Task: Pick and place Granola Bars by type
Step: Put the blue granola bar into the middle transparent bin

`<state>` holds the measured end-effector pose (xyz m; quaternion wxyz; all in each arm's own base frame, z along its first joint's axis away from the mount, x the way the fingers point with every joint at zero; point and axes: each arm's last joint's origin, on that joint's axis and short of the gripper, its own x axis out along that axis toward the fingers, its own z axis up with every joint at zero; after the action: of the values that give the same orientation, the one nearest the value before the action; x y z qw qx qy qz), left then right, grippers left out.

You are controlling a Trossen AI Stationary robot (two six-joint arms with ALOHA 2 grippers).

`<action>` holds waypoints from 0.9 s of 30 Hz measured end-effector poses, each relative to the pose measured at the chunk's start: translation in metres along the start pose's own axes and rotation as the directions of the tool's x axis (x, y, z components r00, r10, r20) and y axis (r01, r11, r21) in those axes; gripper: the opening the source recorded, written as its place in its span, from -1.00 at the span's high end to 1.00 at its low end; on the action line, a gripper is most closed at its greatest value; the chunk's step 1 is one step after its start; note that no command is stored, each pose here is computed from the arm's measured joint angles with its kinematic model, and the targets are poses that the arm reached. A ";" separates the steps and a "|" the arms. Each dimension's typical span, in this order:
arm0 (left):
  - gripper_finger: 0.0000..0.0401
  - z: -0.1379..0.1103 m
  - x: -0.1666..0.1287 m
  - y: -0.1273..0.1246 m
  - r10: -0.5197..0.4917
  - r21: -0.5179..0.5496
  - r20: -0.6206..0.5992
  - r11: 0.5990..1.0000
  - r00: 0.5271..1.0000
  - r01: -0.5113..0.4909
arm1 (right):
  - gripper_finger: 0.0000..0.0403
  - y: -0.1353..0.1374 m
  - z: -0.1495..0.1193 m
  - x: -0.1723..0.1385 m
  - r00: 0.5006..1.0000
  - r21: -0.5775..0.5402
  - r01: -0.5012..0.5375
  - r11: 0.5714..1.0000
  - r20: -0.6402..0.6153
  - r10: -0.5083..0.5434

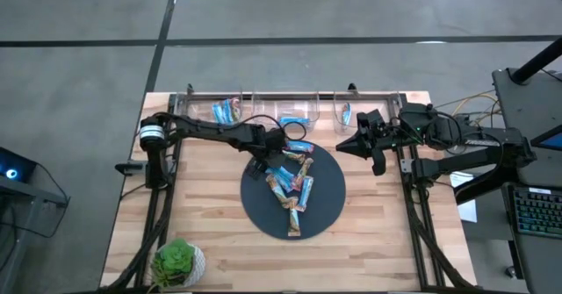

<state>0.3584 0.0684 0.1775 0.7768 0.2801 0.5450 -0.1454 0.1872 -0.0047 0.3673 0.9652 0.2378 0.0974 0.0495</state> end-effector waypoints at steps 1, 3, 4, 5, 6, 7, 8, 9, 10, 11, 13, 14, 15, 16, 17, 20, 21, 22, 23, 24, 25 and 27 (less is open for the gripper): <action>0.02 -0.001 0.001 -0.001 -0.003 0.000 -0.003 1.000 1.000 0.003 | 0.96 0.000 0.000 0.000 1.000 0.002 0.000 1.000 0.000 0.000; 0.02 -0.003 0.003 -0.003 -0.011 0.000 -0.011 1.000 1.000 0.011 | 0.96 0.000 0.000 0.000 1.000 0.002 0.000 1.000 0.000 0.000; 0.02 -0.003 0.003 -0.003 -0.014 0.000 -0.013 1.000 1.000 0.014 | 0.96 0.000 0.000 0.000 1.000 0.002 0.000 1.000 0.000 0.000; 0.02 -0.003 0.004 -0.004 -0.016 0.000 -0.015 1.000 1.000 0.016 | 0.96 0.000 0.000 0.000 1.000 0.002 0.003 1.000 0.002 -0.003; 0.02 -0.003 0.006 -0.004 -0.018 0.000 -0.017 1.000 1.000 0.018 | 0.96 0.000 0.000 0.000 1.000 0.002 0.011 1.000 0.006 -0.011; 0.02 -0.004 0.007 -0.004 -0.021 0.000 -0.020 1.000 1.000 0.021 | 0.96 0.000 0.000 0.000 1.000 0.002 0.014 1.000 0.008 -0.014; 0.02 -0.004 0.009 -0.004 -0.024 -0.001 -0.023 1.000 0.999 0.024 | 0.96 0.000 0.000 0.000 1.000 0.002 0.015 1.000 0.008 -0.015; 0.02 -0.004 0.009 -0.004 -0.027 -0.002 -0.025 1.000 0.999 0.026 | 0.96 0.000 0.000 0.000 1.000 0.001 0.015 1.000 0.008 -0.015; 0.02 -0.004 0.010 -0.004 -0.028 -0.002 -0.026 1.000 0.999 0.028 | 0.96 0.000 0.000 0.000 1.000 0.001 0.015 1.000 0.008 -0.015; 0.02 -0.004 0.011 -0.004 -0.027 -0.002 -0.026 1.000 0.999 0.027 | 0.96 0.000 0.000 0.000 1.000 0.002 0.015 1.000 0.008 -0.015; 0.02 -0.004 0.012 -0.004 -0.028 -0.002 -0.026 1.000 0.999 0.028 | 0.96 0.000 0.000 0.000 1.000 0.002 0.015 1.000 0.008 -0.015; 0.02 -0.004 0.012 -0.004 -0.029 -0.002 -0.027 1.000 0.999 0.029 | 0.96 0.000 0.000 0.000 1.000 0.002 0.015 1.000 0.008 -0.015; 0.02 -0.004 0.012 -0.005 -0.029 -0.002 -0.027 1.000 0.999 0.029 | 0.96 0.000 0.000 0.000 1.000 0.002 0.015 1.000 0.008 -0.015; 0.03 -0.004 0.012 -0.004 -0.029 -0.002 -0.027 1.000 0.999 0.029 | 0.96 0.000 0.000 0.000 1.000 0.002 0.015 1.000 0.008 -0.015; 0.05 -0.004 0.012 -0.005 -0.029 -0.002 -0.027 1.000 0.999 0.029 | 0.96 0.000 0.000 0.000 1.000 0.002 0.015 1.000 0.008 -0.015; 0.14 -0.004 0.012 -0.005 -0.031 -0.003 -0.029 1.000 0.999 0.031 | 0.96 0.000 0.000 0.000 1.000 0.002 0.015 1.000 0.007 -0.015; 0.18 -0.004 0.012 -0.005 -0.031 -0.003 -0.029 1.000 0.999 0.031 | 0.96 0.000 0.000 0.000 1.000 0.002 0.015 1.000 0.008 -0.015; 0.22 -0.004 0.012 -0.005 -0.032 -0.003 -0.029 0.999 0.999 0.032 | 0.96 0.000 0.000 0.000 1.000 0.002 0.015 1.000 0.008 -0.015; 0.26 -0.004 0.012 -0.005 -0.032 -0.004 -0.029 0.999 0.999 0.032 | 0.96 0.000 0.000 0.000 1.000 0.002 0.015 1.000 0.008 -0.015; 0.30 -0.004 0.012 -0.005 -0.033 -0.005 -0.030 0.999 0.999 0.033 | 0.96 0.000 0.000 0.000 1.000 0.002 0.015 1.000 0.008 -0.015; 0.34 -0.004 0.012 -0.005 -0.033 -0.006 -0.030 0.999 0.999 0.033 | 0.96 0.000 0.000 0.000 1.000 0.002 0.015 1.000 0.007 -0.015; 0.42 -0.004 0.012 -0.005 -0.033 -0.008 -0.030 0.999 0.999 0.033 | 0.96 0.000 0.000 0.000 1.000 0.002 0.015 1.000 0.008 -0.015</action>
<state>0.3568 0.0681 0.1641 0.7671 0.2703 0.5616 -0.1522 0.1871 -0.0051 0.3673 0.9657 0.2381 0.0952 0.0413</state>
